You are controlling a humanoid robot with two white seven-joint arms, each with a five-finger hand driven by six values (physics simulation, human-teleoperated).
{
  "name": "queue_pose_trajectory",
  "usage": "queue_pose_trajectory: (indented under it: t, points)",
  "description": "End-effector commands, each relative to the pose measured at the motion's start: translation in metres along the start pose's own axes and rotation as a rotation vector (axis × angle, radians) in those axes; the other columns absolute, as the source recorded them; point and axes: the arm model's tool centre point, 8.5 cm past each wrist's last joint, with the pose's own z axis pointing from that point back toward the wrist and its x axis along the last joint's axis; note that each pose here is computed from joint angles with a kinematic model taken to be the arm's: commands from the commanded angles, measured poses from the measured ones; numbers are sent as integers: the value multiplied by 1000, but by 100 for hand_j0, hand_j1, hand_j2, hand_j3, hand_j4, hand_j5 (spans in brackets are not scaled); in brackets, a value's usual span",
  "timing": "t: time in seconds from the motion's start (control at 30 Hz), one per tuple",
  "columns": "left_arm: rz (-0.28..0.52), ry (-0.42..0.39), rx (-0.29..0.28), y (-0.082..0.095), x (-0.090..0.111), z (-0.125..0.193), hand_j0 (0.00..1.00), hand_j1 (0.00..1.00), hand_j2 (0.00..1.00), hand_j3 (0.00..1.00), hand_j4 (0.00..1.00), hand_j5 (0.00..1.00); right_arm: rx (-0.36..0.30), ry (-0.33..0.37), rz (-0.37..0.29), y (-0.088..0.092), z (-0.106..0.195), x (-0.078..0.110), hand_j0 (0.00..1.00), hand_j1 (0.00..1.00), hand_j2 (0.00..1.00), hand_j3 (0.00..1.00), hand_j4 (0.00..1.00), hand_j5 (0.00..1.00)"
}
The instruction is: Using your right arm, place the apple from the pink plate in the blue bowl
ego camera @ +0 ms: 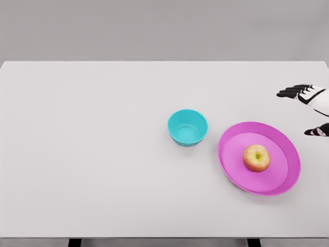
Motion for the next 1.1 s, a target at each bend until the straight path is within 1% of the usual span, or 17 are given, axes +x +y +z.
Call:
queue_pose_trajectory:
  t: [0.0,0.17,0.2,0.23,0.27,0.3,0.37,0.4,0.47,0.57,0.63,0.7,1.0,1.07]
  points:
    - [0,0,0,0,0,0,100,100,100,100,100,100,-1,-2,-7,1,0,0,100,100,100,100,100,100]
    - [0,0,0,0,0,0,100,100,100,100,100,100,-2,-2,-3,-1,1,1,100,100,100,100,100,100]
    - [0,0,0,0,0,0,100,100,100,100,100,100,3,0,-6,1,1,0,100,100,100,100,100,100]
    - [0,0,0,0,0,0,100,100,100,100,100,100,9,-12,-9,3,-1,4,100,100,100,100,100,100]
    - [0,0,0,0,0,0,100,100,100,100,100,100,37,-34,-13,11,-5,10,100,100,100,100,100,100]
    - [0,0,0,0,0,0,100,100,100,100,100,100,117,-59,6,19,-9,18,100,100,100,100,100,100]
    - [0,0,0,0,0,0,100,100,100,100,100,100,262,-98,27,29,-12,31,100,100,100,100,100,100]
    - [0,0,0,0,0,0,100,100,100,100,100,100,279,-101,27,31,-13,31,100,100,100,100,100,100]
    - [0,0,0,0,0,0,100,100,100,100,100,100,339,-109,19,40,-14,33,100,100,100,100,100,100]
    - [0,0,0,0,0,0,100,100,100,100,100,100,368,-128,3,50,-22,36,100,100,100,100,100,100]
    - [0,0,0,0,0,0,100,100,100,100,100,100,371,-162,5,52,-35,41,100,100,100,100,100,100]
    - [0,0,0,0,0,0,100,100,100,100,100,100,392,-185,0,58,-43,45,100,100,100,100,100,100]
    - [0,0,0,0,0,0,100,100,100,100,100,100,391,-177,-1,58,-43,42,100,100,100,100,100,100]
    - [0,0,0,0,0,0,100,100,100,100,100,100,374,-183,-6,57,-48,43,100,100,100,100,100,100]
